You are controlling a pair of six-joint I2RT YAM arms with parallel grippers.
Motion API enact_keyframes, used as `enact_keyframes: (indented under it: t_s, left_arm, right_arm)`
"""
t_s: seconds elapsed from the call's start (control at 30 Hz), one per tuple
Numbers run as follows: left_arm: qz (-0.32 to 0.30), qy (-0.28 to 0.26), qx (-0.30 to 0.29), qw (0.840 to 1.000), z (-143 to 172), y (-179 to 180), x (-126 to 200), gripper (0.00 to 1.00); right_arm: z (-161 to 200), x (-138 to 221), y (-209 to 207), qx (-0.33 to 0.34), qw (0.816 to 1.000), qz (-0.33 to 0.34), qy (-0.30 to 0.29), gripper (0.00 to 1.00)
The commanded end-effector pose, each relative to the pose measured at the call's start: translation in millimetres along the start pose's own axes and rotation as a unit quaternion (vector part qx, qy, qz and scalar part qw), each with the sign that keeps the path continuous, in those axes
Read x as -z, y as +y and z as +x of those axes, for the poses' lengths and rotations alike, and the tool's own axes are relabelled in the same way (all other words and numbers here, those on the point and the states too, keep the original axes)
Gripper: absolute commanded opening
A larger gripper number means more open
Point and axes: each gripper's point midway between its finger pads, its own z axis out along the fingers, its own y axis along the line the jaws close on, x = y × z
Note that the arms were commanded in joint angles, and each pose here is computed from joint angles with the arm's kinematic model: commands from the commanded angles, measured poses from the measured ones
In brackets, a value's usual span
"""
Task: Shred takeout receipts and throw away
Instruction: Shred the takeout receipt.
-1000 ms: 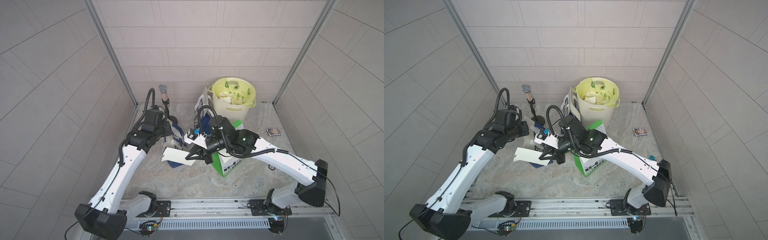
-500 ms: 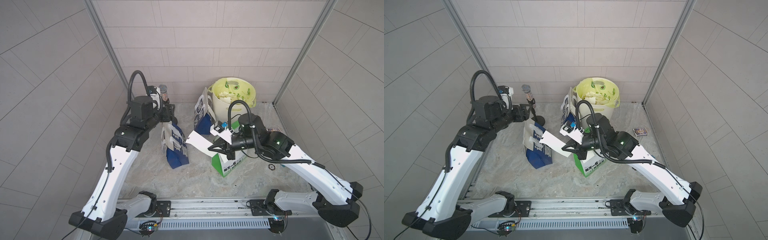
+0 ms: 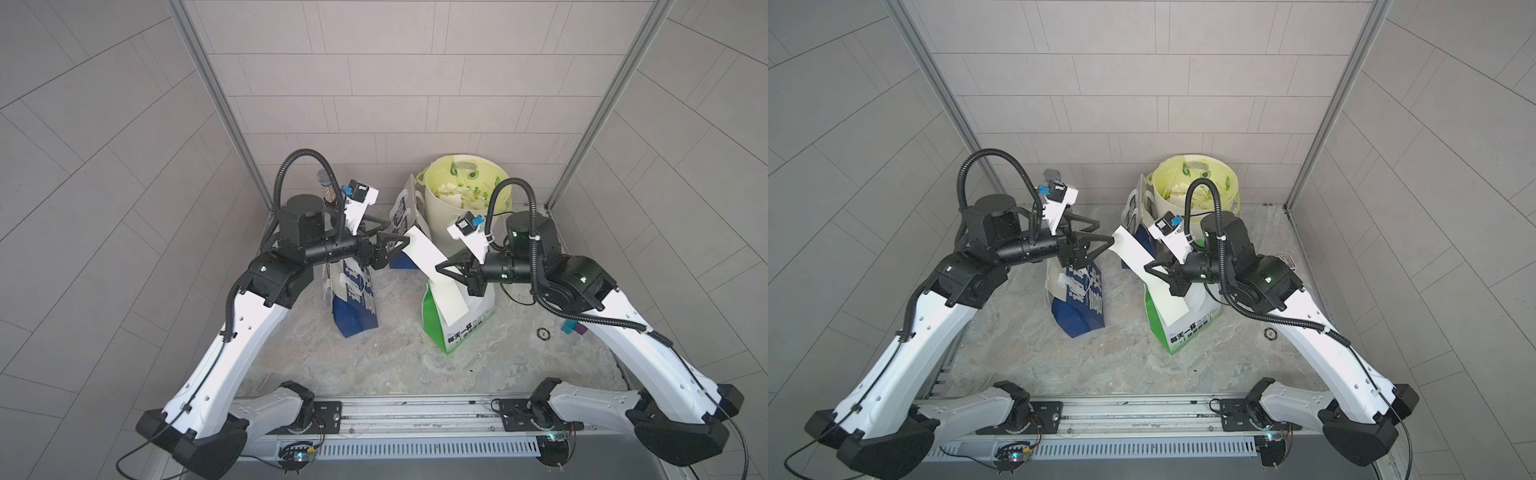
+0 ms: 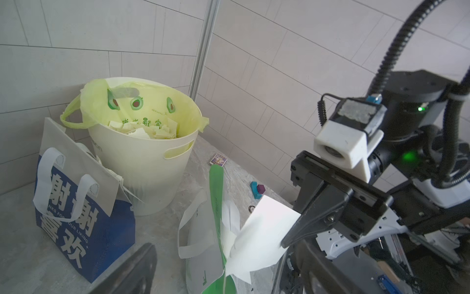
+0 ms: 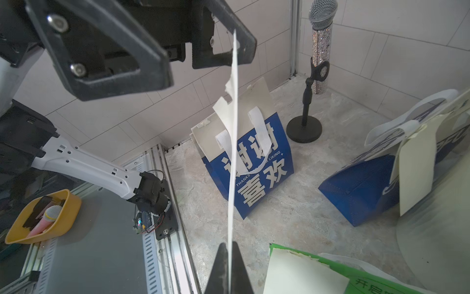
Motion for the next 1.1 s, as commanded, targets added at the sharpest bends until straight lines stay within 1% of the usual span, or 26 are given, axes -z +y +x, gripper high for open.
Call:
enact_keyframes:
  t_s: [0.0,0.1,0.13,0.2,0.33,0.47,0.57,0.6,0.67,0.7,0.73,0.83,0.9,0.97,1.0,1.03,1.07]
  left_arm:
    - [0.043,0.018,-0.019,0.999,8.9,-13.2,-7.0,1.00]
    - [0.063,0.029,-0.003,0.998,9.5,-14.6,-15.6,1.00]
    - [0.073,0.031,0.000,0.997,9.4,-17.3,-16.9,0.98]
    - [0.090,0.036,0.005,0.995,10.9,-23.4,-17.1,0.91]
    - [0.118,0.036,0.014,0.992,14.8,-35.6,-14.0,0.70]
    - [0.143,0.015,0.036,0.989,9.6,-40.1,-17.1,0.44]
    - [0.155,0.013,0.045,0.987,10.3,-40.4,-19.7,0.33]
    - [0.157,0.012,0.046,0.986,9.4,-40.3,-20.7,0.26]
    - [0.156,0.008,0.051,0.986,5.2,-40.1,-21.9,0.09]
    - [0.155,0.007,0.053,0.986,4.4,-39.5,-22.6,0.04]
    - [0.152,0.005,0.051,0.987,4.9,-38.5,-23.0,0.00]
    - [0.130,0.006,0.047,0.990,8.8,-30.6,-25.2,0.00]
    - [0.121,0.003,0.049,0.991,7.8,-28.6,-25.7,0.00]
    - [0.113,-0.003,0.051,0.992,7.1,-27.8,-26.0,0.00]
    - [0.114,-0.006,0.052,0.992,7.2,-28.6,-25.9,0.00]
    - [0.118,-0.011,0.053,0.992,6.4,-30.7,-25.3,0.00]
    - [0.121,-0.017,0.055,0.991,5.7,-31.5,-24.7,0.00]
  right_arm:
    - [-1.9,5.4,24.2,0.003,0.998,-0.065,0.001,0.00]
    - [3.3,6.5,36.3,0.009,0.995,-0.102,-0.006,0.00]
    - [3.6,6.2,37.3,0.013,0.994,-0.106,-0.010,0.00]
    - [2.7,4.3,36.5,0.016,0.994,-0.107,-0.013,0.00]
    - [-3.2,-1.6,33.5,0.020,0.994,-0.108,-0.009,0.00]
    - [-2.1,-8.1,29.8,0.013,0.994,-0.108,0.004,0.00]
    - [-3.1,-11.3,29.5,0.008,0.994,-0.113,0.007,0.00]
    - [-4.1,-11.4,28.8,0.006,0.994,-0.111,0.009,0.00]
    - [-4.4,-10.4,29.9,0.002,0.994,-0.111,0.018,0.00]
    - [-2.5,-10.6,29.9,0.001,0.993,-0.112,0.023,0.00]
    - [-0.7,-10.9,29.3,-0.001,0.993,-0.111,0.025,0.00]
    - [-2.9,-9.0,28.8,-0.008,0.994,-0.106,0.022,0.00]
    - [-7.8,-5.7,29.1,-0.013,0.995,-0.101,0.015,0.33]
    - [-16.4,-4.5,30.8,-0.027,0.994,-0.106,-0.006,0.54]
    - [-22.0,-5.3,32.0,-0.035,0.993,-0.113,-0.022,0.61]
    - [-27.6,-6.6,33.0,-0.049,0.991,-0.121,-0.040,0.64]
    - [-33.9,-8.0,31.6,-0.062,0.989,-0.123,-0.059,0.65]
